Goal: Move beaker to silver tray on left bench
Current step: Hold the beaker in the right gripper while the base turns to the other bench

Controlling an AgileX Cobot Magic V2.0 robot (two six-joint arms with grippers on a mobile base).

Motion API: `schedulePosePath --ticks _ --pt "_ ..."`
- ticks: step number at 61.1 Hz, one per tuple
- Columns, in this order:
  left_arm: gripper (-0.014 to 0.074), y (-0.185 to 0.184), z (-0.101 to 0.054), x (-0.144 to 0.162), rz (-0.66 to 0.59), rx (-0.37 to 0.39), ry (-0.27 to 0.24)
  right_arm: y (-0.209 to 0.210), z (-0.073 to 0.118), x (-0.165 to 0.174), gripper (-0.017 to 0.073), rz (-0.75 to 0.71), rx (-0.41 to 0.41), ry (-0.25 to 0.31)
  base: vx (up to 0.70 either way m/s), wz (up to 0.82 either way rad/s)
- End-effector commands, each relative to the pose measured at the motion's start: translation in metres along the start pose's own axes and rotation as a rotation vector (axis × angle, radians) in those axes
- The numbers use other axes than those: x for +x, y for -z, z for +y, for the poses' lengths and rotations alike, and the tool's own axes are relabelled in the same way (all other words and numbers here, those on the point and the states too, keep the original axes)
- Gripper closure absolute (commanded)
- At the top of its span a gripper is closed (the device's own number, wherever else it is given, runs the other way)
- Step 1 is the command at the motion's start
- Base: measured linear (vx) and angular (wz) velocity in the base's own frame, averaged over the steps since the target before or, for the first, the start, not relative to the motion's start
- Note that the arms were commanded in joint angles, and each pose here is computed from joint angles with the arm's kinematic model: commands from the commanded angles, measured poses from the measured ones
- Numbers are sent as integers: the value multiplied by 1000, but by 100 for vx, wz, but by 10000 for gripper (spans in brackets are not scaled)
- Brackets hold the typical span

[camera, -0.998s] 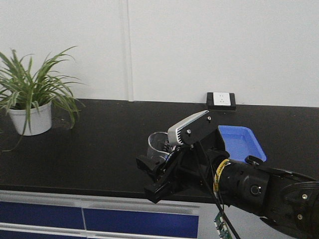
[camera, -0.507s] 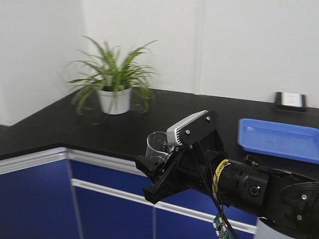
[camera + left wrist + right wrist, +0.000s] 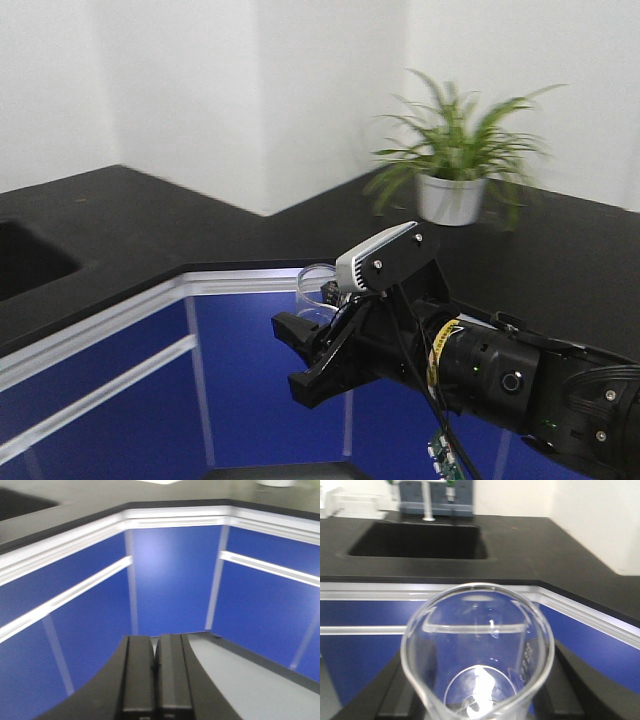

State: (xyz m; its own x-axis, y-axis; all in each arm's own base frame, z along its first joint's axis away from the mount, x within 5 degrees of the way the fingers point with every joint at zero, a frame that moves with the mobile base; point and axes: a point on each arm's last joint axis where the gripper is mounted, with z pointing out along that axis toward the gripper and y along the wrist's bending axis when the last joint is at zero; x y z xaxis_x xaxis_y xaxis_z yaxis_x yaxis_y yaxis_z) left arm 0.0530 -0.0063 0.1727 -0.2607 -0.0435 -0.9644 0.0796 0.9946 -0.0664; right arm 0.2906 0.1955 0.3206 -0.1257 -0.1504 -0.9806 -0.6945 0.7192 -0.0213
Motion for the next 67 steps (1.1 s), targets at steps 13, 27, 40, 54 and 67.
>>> schedulePosePath --ticks 13,27,40,54,67 --pt "592 -1 1 -2 -71 -3 6 10 4 -26 573 -104 -30 0 -2 82" --pt "592 -1 1 -2 -71 -3 6 10 4 -26 573 -104 -30 0 4 94" --pt "592 -1 1 -2 -71 -3 6 10 4 -26 573 -104 -30 0 9 96" --pt "592 -1 1 -2 -71 -3 6 10 4 -26 573 -104 -30 0 14 77" --pt "592 -1 1 -2 -71 -3 6 10 4 -26 573 -103 -29 0 17 54"
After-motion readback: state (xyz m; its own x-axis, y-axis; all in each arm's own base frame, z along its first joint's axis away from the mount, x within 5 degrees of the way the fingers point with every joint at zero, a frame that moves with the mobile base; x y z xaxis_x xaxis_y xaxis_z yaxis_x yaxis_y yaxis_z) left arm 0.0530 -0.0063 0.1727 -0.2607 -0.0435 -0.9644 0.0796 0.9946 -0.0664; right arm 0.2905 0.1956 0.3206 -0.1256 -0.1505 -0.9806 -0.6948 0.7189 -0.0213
